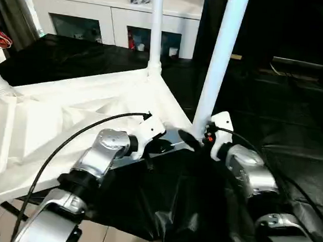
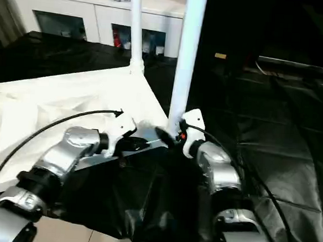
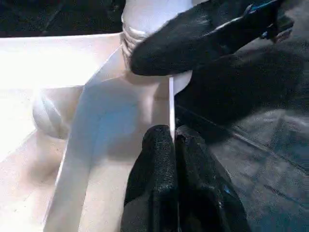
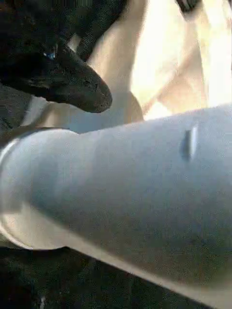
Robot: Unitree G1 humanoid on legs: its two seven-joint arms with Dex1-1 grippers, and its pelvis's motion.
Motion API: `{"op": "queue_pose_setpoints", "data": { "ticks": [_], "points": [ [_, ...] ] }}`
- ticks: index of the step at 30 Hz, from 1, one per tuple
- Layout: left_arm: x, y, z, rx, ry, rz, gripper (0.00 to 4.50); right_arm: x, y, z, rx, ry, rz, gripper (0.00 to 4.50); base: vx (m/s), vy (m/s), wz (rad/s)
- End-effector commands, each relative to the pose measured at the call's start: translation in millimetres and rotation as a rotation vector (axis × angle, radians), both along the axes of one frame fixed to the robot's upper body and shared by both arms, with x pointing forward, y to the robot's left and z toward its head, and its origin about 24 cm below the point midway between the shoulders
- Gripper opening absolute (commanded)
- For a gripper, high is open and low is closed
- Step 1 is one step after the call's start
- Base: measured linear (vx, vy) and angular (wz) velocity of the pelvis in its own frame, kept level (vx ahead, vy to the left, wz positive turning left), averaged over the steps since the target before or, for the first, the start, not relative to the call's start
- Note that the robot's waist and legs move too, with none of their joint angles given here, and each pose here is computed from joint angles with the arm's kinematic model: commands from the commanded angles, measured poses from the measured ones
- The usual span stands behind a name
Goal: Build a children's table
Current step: Rotate leg to tighten
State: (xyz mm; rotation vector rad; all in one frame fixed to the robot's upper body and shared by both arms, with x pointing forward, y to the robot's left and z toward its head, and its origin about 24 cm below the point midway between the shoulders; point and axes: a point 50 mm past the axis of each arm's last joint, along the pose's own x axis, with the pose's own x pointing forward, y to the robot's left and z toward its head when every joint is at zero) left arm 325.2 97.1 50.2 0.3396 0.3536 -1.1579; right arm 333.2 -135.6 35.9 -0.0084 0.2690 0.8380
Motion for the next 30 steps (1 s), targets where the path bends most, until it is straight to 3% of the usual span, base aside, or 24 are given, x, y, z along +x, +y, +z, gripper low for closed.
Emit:
{"op": "queue_pose_setpoints", "data": {
  "ticks": [1,4,5,9,17,27,29,30],
  "points": [
    [-3.7,-16,16.7,-0.088,-0.061,-0.114,0.00,-11.1,16.7,1.3,0.026,0.015,0.201,4.46,0.000,0.000,0.00],
    [-5.4,-6,16.8,-0.076,-0.044,-0.144,0.00,-19.7,4.3,5.2,0.009,0.018,0.332,4.46,0.000,0.000,0.00],
    [-5.8,-5,16.9,-0.074,-0.042,-0.149,0.00,-20.5,3.2,5.4,0.004,0.020,0.345,4.19,0.000,0.000,0.00],
    [-9.6,2,16.7,-0.059,-0.016,-0.192,0.00,-25.5,-4.3,5.4,-0.033,0.035,0.424,4.06,0.000,0.000,0.00],
    [-11.5,14,16.9,-0.041,0.005,-0.209,0.00,-32.4,-10.3,4.9,-0.068,0.068,0.500,3.32,0.000,0.000,0.00],
    [-9.7,10,16.3,-0.048,-0.005,-0.179,0.00,-35.9,-4.4,0.6,-0.042,0.077,0.494,2.74,0.000,0.000,0.00],
    [-5.6,4,16.7,-0.059,-0.021,-0.132,0.00,-33.1,1.3,-4.0,-0.041,0.065,0.413,2.71,0.000,0.000,0.00],
    [-0.4,-4,17.4,-0.071,-0.038,-0.081,0.00,-26.7,7.3,-11.3,-0.060,0.071,0.282,2.70,0.000,0.000,0.00]
  ]
}}
